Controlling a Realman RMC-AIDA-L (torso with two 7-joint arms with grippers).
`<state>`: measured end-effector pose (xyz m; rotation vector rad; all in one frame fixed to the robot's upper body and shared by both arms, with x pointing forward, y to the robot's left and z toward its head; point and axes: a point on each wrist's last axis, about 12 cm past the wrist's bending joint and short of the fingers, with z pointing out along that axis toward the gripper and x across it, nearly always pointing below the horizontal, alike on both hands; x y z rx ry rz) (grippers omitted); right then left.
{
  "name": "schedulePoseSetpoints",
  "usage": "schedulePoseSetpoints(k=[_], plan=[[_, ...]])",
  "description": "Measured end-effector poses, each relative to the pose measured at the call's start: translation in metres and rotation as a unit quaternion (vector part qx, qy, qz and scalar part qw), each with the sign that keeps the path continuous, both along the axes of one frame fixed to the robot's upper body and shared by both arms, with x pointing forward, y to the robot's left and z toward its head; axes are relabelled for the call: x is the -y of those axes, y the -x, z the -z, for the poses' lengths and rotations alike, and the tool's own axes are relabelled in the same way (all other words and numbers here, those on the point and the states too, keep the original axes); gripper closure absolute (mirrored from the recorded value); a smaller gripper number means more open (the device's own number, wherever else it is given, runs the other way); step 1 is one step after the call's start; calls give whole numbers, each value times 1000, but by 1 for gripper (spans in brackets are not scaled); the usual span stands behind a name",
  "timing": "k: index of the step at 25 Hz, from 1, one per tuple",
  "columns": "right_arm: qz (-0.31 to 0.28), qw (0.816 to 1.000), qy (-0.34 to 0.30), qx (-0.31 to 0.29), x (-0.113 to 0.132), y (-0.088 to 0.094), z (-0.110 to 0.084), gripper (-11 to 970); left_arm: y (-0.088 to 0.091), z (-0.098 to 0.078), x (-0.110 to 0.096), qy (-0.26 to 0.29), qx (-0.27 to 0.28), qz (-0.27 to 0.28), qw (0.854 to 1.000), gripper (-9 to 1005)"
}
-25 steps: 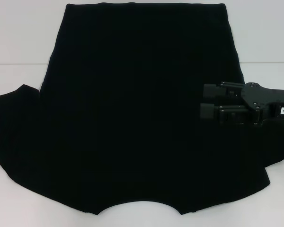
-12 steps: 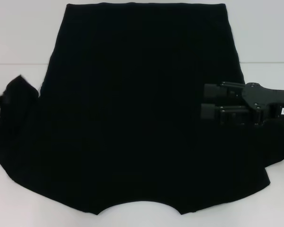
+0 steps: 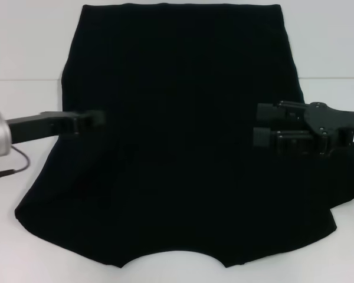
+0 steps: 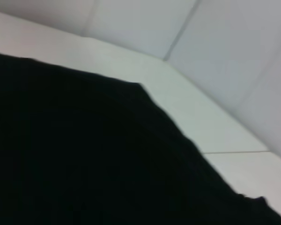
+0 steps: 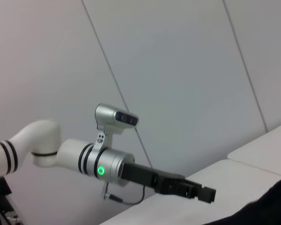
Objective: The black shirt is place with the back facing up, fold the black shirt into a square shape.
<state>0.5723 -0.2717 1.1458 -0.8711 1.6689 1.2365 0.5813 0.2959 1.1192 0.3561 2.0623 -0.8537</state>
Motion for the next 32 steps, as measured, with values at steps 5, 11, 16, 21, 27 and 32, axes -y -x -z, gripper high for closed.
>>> schedulePoseSetpoints(k=[5, 11, 16, 21, 27, 32], plan=[[15, 1000, -9, 3, 7, -1, -3, 44, 1, 0, 12, 4, 13, 27, 1000, 722], [49, 998, -20, -29, 22, -2, -6, 43, 16, -7, 16, 63, 67, 86, 992, 515], [107, 976, 28, -187, 59, -9, -11, 43, 45, 1, 35, 114, 184, 210, 953, 392], [144, 945, 76, -282, 76, -6, -11, 51, 50, 13, 56, 85, 197, 267, 939, 280], [188, 902, 119, -369, 95, 2, -9, 60, 50, 27, 74, 22, 201, 311, 929, 92], [239, 872, 134, -406, 113, 9, -3, 68, 45, 33, 83, -13, 196, 323, 926, 56]])
